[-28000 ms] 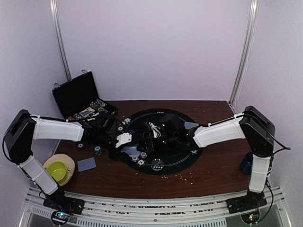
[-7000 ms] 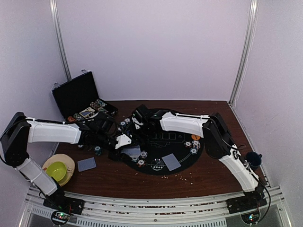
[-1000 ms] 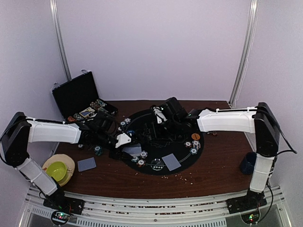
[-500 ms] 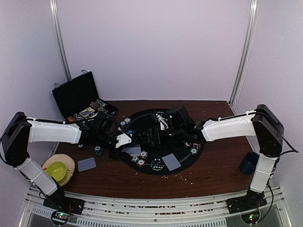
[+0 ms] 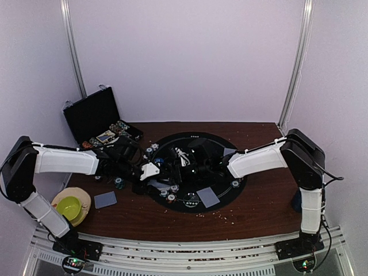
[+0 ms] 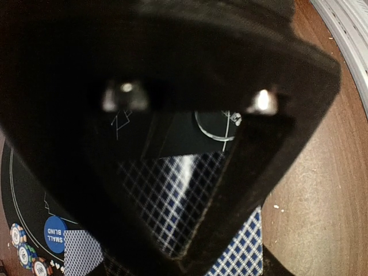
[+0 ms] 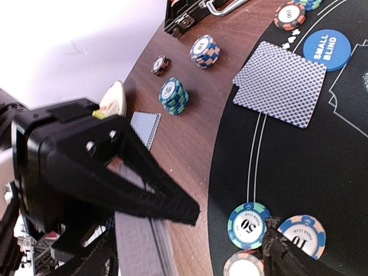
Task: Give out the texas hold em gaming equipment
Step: Pick up the poker card from the face-down deck piles.
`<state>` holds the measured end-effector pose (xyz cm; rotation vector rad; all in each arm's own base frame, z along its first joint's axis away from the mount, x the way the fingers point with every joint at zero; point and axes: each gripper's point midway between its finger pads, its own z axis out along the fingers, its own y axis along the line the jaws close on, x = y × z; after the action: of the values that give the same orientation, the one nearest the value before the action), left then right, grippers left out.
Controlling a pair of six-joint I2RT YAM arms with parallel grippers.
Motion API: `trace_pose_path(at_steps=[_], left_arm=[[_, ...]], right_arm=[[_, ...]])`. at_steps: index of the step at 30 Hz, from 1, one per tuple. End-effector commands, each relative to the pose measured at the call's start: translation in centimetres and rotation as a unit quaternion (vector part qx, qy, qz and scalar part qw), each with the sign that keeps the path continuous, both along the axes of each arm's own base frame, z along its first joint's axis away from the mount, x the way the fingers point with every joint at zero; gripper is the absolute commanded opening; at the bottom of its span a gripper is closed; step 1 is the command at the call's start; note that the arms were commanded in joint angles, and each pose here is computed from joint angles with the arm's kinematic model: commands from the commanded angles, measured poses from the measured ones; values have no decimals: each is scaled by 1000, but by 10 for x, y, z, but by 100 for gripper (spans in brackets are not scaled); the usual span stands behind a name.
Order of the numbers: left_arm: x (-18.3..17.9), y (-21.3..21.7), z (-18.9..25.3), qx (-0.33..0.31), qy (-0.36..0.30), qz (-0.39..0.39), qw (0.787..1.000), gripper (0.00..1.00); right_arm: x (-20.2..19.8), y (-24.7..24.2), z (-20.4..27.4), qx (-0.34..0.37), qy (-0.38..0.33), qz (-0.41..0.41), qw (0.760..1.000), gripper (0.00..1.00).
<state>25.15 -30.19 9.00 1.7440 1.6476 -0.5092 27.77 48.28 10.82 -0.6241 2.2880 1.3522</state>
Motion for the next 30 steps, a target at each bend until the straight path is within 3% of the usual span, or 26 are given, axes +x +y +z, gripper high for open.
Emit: trace_pose_path(at_steps=[1, 15, 19, 30], left_arm=[[-1, -4, 6, -15, -3, -9, 1000, 51], [0, -3, 6, -15, -4, -7, 1000, 51], [0, -3, 5, -13, -3, -6, 1000, 51], [1, -3, 3, -11, -3, -4, 1000, 51]], right_arm=[[14, -3, 0, -18, -22, -23, 999, 82], [10, -29, 0, -51, -33, -28, 998, 58], [5, -26, 5, -36, -24, -14, 999, 57], [-14, -25, 30, 8, -1, 14, 1000, 41]])
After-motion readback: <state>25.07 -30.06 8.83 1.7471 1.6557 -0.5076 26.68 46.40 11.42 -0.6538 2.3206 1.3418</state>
